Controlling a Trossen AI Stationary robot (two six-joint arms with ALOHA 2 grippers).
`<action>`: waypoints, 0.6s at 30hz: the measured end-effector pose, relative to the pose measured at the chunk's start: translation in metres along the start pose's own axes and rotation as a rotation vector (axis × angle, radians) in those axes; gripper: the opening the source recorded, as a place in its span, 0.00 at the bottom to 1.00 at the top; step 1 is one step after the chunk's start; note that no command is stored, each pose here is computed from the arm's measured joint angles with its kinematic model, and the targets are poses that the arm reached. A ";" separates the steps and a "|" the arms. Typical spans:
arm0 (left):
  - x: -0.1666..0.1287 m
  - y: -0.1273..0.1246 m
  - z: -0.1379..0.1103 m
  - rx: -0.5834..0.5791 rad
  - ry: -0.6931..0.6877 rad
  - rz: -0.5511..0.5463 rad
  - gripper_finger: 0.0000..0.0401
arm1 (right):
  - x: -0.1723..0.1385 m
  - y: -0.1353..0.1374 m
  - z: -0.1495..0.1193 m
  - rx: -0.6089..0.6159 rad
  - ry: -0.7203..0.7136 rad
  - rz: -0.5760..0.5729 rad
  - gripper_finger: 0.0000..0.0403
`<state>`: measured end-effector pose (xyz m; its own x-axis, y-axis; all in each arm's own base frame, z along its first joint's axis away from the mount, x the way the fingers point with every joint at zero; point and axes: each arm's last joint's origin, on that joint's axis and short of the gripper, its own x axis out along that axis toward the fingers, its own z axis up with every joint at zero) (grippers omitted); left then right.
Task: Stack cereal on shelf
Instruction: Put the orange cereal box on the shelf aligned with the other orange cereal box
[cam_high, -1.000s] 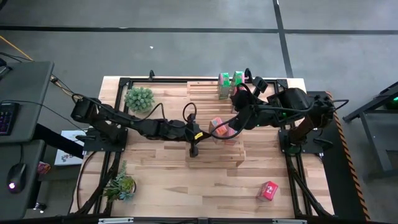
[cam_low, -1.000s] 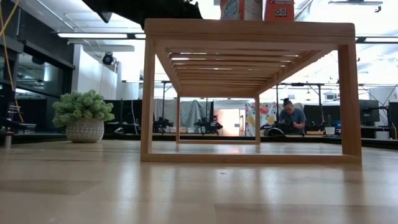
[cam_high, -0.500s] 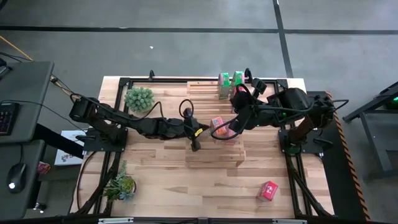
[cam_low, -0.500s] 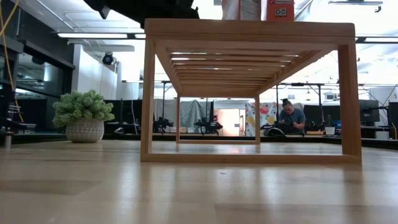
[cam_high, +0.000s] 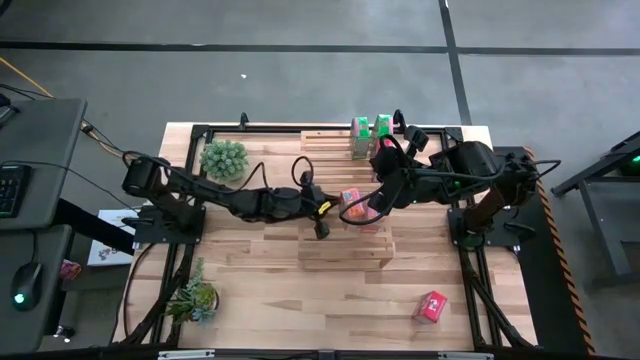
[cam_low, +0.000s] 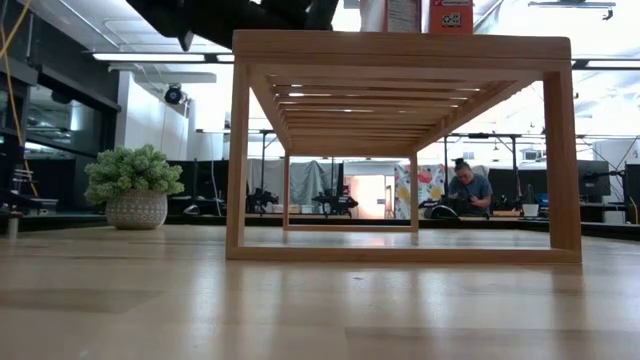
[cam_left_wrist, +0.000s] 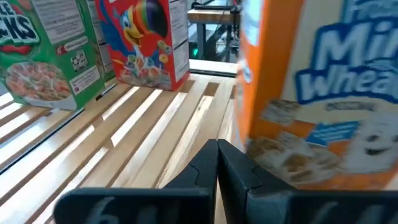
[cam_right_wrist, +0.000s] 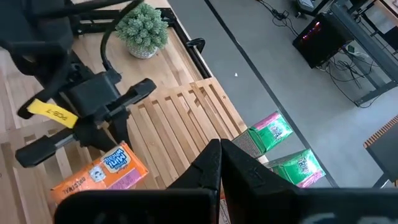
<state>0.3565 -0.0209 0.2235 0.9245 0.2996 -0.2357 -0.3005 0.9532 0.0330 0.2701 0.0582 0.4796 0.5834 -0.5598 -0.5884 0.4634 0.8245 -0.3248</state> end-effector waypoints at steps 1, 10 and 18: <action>0.001 0.001 -0.001 0.000 0.002 0.005 0.00 | 0.000 0.000 0.000 0.000 0.000 0.000 0.00; 0.001 0.005 0.006 -0.008 -0.053 0.048 0.00 | 0.000 0.000 0.000 -0.009 0.000 -0.001 0.00; -0.002 0.000 0.010 -0.014 -0.095 0.030 0.00 | 0.006 -0.006 0.002 0.008 0.017 -0.011 0.00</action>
<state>0.3574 -0.0209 0.2340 0.9328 0.3311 -0.1421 -0.3310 0.9433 0.0247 0.2720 0.0494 0.4794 0.5672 -0.5671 -0.5972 0.4750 0.8176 -0.3253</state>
